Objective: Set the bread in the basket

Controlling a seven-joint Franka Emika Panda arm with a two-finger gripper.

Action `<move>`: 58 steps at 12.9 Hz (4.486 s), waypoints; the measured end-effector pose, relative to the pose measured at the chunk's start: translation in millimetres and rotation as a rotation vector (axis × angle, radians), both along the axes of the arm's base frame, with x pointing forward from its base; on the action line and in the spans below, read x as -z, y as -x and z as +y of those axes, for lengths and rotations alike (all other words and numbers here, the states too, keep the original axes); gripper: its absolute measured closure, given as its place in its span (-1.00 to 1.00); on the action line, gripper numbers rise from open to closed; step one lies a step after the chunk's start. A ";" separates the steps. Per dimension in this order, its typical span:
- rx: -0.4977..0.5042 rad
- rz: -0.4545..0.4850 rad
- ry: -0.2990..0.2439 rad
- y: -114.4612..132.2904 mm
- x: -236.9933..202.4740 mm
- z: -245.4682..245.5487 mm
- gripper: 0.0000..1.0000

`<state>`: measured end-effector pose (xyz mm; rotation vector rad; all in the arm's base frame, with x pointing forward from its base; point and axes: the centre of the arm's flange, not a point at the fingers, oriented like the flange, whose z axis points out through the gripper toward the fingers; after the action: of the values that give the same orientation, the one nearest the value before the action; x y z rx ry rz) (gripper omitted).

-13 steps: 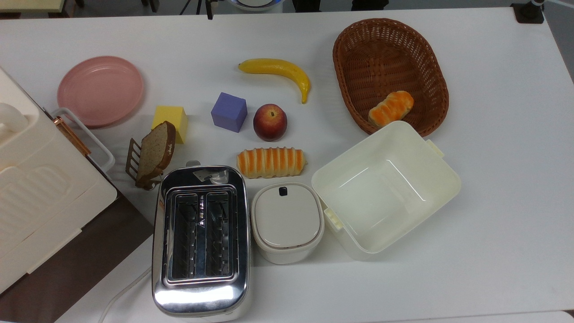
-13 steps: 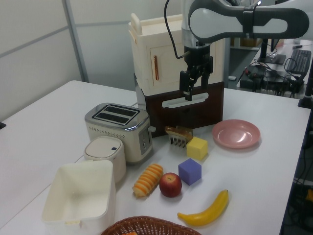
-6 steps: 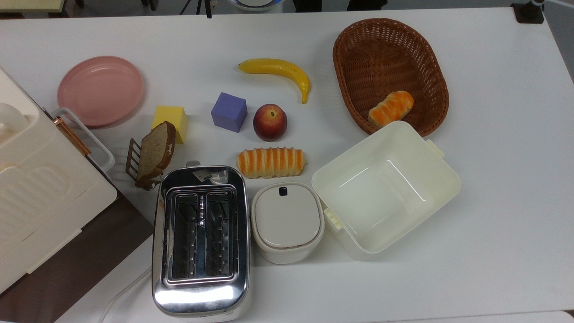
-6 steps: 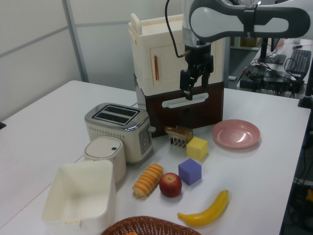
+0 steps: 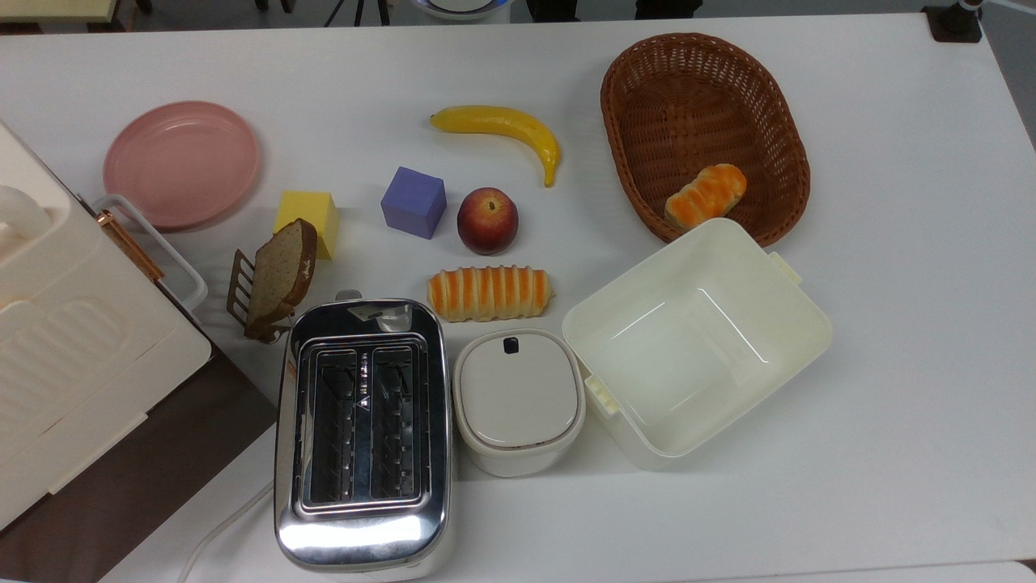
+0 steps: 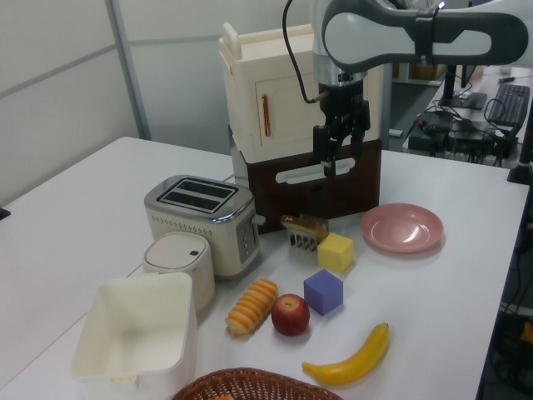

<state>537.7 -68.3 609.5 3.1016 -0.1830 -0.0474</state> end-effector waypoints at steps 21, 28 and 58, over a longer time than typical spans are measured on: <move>0.884 -0.228 -0.031 -91.3 156.6 104.4 -1.00; 0.900 -0.229 -0.024 -103.2 193.6 119.3 -1.00; 0.867 -0.200 0.016 -118.3 282.7 137.0 -1.00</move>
<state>656.0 68.6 326.9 2.7376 -1.4766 0.2368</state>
